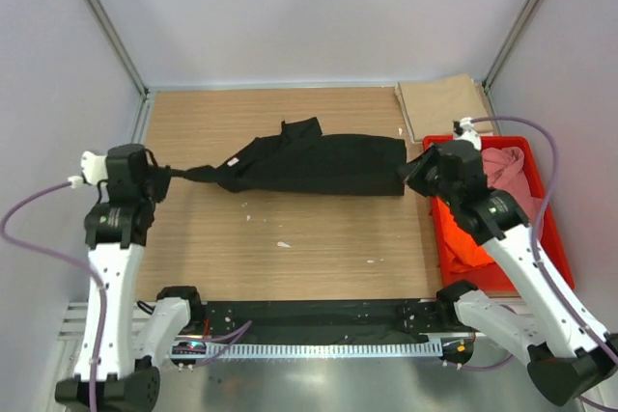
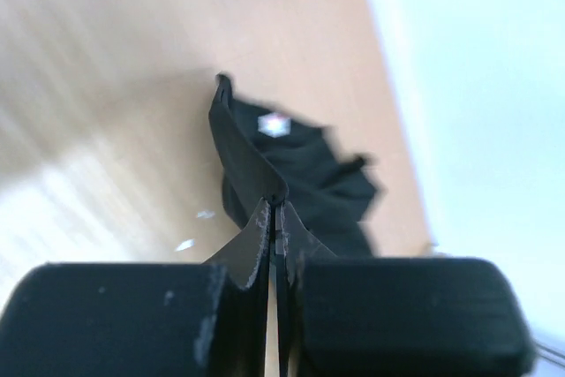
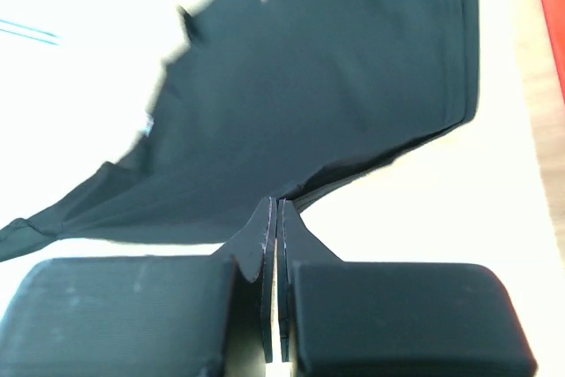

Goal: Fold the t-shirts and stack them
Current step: Flatten the tshirt out

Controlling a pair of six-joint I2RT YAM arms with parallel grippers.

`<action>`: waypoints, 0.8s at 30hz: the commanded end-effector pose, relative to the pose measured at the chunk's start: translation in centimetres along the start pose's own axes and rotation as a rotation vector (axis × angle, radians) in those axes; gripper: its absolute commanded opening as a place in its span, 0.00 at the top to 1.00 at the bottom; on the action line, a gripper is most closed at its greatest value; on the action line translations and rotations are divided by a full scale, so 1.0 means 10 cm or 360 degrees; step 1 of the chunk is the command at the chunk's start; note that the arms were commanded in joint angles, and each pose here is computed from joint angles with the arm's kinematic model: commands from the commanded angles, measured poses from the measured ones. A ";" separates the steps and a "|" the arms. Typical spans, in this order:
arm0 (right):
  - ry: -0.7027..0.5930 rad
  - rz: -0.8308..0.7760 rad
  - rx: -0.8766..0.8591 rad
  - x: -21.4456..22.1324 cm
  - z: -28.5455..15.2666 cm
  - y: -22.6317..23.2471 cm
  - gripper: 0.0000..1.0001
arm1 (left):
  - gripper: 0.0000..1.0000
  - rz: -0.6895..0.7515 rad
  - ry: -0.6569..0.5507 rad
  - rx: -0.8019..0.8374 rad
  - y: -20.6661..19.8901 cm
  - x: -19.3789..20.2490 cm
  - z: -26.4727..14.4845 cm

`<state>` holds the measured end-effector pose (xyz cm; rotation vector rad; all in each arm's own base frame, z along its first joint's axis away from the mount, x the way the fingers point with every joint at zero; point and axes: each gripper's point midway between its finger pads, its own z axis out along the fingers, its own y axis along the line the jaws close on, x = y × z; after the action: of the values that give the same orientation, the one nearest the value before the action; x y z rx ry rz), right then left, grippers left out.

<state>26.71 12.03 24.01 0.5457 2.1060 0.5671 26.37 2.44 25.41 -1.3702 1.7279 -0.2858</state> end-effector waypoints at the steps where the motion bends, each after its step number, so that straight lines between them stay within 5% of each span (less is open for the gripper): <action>1: -0.0083 0.0014 -0.0069 -0.22 -0.43 0.11 0.99 | 1.00 0.0099 -0.0128 0.0014 0.06 -0.29 -0.43; 7: -0.0179 0.0133 -0.0379 -0.49 -1.17 0.48 0.99 | 1.00 0.0041 -0.0222 0.0364 -0.26 -0.62 -1.24; 12: -0.0182 0.0151 -0.0389 -0.55 -1.18 0.55 0.99 | 1.00 0.0047 -0.0190 0.0551 -0.55 -0.69 -1.51; 15: -0.0256 0.0100 -0.0340 -0.73 -0.98 0.64 0.99 | 1.00 0.0097 -0.0212 0.0559 -0.75 -0.73 -1.34; 24: -0.0449 -0.0228 -0.0197 -1.63 0.52 1.55 0.99 | 1.00 0.0207 -0.0293 0.0482 -1.74 -0.79 0.00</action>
<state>36.93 16.06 36.25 0.4586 1.9776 0.5923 32.34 2.28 37.92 -1.1046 1.6502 -0.3288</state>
